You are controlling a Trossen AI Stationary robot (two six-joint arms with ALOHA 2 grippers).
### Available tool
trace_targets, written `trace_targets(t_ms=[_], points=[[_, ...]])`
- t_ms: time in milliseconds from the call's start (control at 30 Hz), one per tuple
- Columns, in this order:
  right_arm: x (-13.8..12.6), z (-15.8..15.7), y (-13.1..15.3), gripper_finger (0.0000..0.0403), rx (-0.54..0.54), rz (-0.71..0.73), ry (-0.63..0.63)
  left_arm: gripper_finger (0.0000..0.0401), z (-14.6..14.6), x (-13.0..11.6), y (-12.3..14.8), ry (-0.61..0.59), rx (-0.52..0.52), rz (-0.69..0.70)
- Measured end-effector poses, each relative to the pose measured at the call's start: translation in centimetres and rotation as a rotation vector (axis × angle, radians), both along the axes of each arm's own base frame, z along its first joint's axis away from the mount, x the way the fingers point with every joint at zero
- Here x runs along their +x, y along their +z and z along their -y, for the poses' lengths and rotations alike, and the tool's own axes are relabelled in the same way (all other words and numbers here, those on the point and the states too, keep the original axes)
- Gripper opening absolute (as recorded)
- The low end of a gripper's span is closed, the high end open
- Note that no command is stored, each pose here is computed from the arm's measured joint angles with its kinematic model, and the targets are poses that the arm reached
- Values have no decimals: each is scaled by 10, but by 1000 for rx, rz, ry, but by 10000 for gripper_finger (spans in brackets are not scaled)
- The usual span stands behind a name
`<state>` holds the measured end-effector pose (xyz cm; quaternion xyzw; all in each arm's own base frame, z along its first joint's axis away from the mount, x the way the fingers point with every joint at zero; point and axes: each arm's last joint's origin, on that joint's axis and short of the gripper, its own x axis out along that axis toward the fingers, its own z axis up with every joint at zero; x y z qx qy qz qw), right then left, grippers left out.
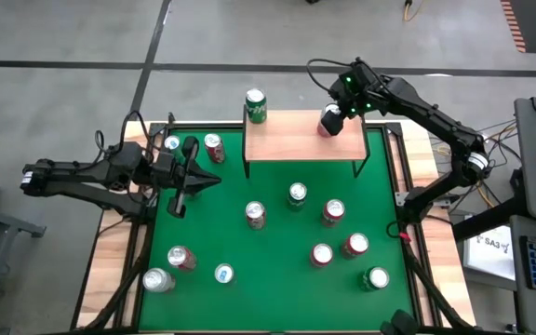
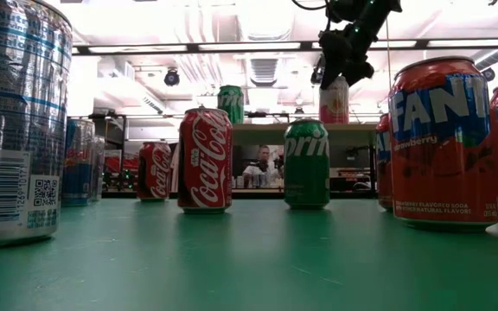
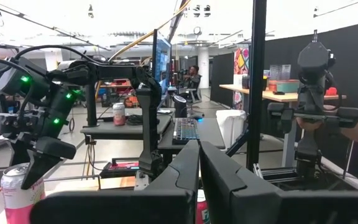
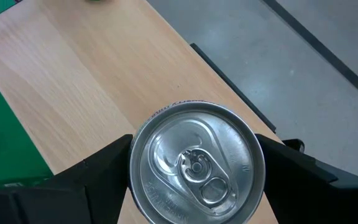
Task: Place canned beverage on shelf
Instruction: Put the top pink white soda can on the shelf
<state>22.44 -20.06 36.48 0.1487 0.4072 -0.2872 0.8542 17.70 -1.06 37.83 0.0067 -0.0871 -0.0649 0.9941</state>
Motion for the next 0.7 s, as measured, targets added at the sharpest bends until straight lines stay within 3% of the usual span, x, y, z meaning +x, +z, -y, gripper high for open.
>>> trace_targets(t_ms=[200,467,700], points=[[0,0,0,303,-1,-2,3,0,0,0,0,0,0,0],[0,0,-2,355,22,-1,12,0,0,0,0,0,0,0],[-1,-1,1,358,14,7,3,0,0,0,0,0,0,0]])
